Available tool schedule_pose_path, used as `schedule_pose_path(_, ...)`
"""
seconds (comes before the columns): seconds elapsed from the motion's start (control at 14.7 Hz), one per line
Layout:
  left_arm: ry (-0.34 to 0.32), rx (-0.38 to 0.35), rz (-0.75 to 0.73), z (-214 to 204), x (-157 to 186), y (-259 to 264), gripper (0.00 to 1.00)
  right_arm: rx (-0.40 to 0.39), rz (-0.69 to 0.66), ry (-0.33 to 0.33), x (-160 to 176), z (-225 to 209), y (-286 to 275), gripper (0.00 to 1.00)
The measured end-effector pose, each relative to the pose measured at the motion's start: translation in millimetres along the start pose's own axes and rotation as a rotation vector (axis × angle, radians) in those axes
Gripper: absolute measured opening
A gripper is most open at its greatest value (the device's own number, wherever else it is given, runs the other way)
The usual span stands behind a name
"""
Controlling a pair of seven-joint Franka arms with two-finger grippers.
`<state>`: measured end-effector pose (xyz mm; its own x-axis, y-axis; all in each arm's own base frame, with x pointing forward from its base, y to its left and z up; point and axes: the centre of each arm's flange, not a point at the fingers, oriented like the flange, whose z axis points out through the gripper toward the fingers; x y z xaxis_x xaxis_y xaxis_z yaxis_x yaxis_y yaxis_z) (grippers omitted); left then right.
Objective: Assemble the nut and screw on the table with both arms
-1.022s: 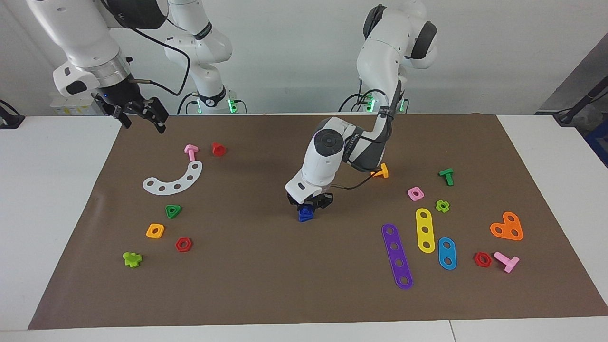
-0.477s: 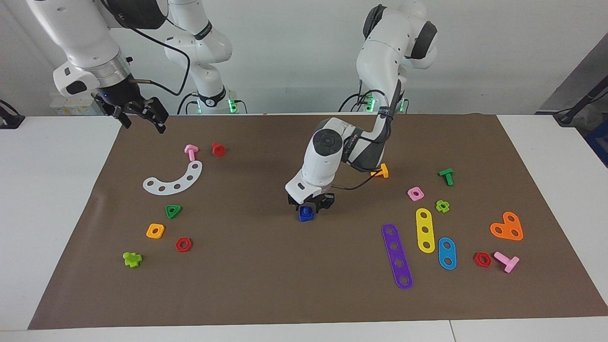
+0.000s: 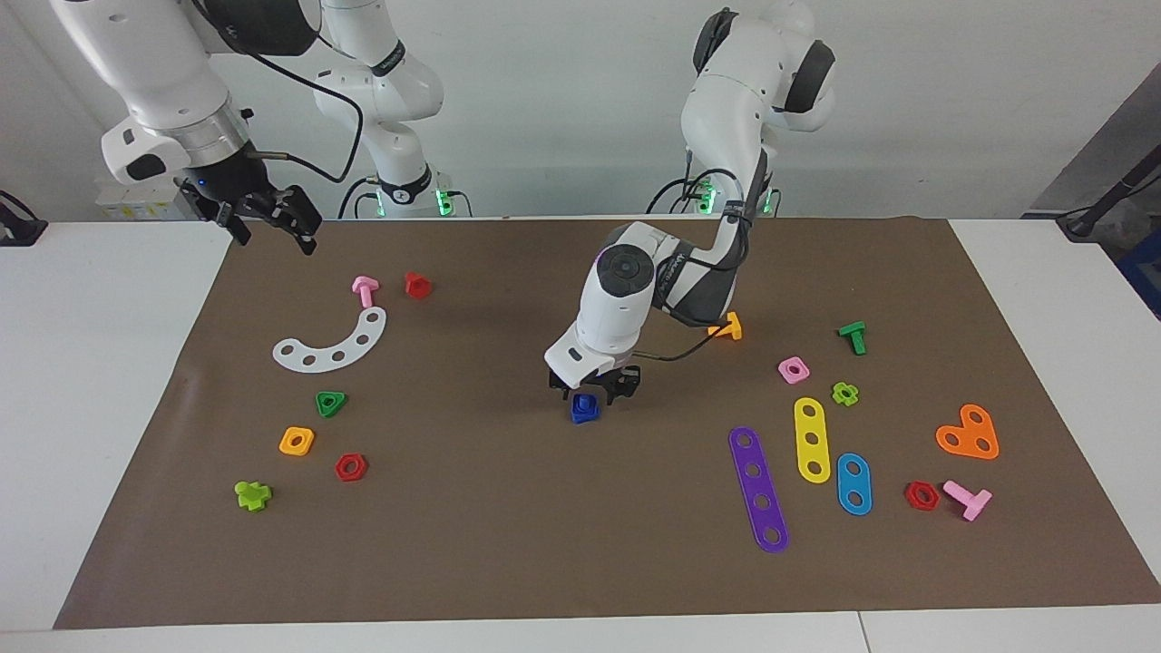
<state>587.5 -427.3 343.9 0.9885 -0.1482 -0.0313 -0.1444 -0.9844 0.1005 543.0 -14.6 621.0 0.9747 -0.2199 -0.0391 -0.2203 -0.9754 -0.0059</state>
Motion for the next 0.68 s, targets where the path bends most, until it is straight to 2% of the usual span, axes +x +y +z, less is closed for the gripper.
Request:
schedule_pose_path(0.14, -0.017, 0.032, -0.035, -21.1, 7.3, -18.8, 0.78, 0.000, 0.000, 0.000, 0.0, 0.0, 0.0, 1.00)
schedule_pose_path(0.27, 0.034, 0.032, -0.079, -68.3, 17.4, -43.9, 0.74, 0.000, 0.000, 0.000, 0.0, 0.0, 0.0, 1.00)
schedule_pose_path(0.48, 0.084, 0.023, -0.168, -152.6, 25.3, -126.9, 0.73, 0.000, 0.000, 0.000, 0.0, 0.0, 0.0, 1.00)
schedule_pose_path(0.68, 0.086, 0.032, -0.178, -191.0, 26.1, -215.7, 0.72, 0.000, 0.000, 0.000, 0.0, 0.0, 0.0, 1.00)
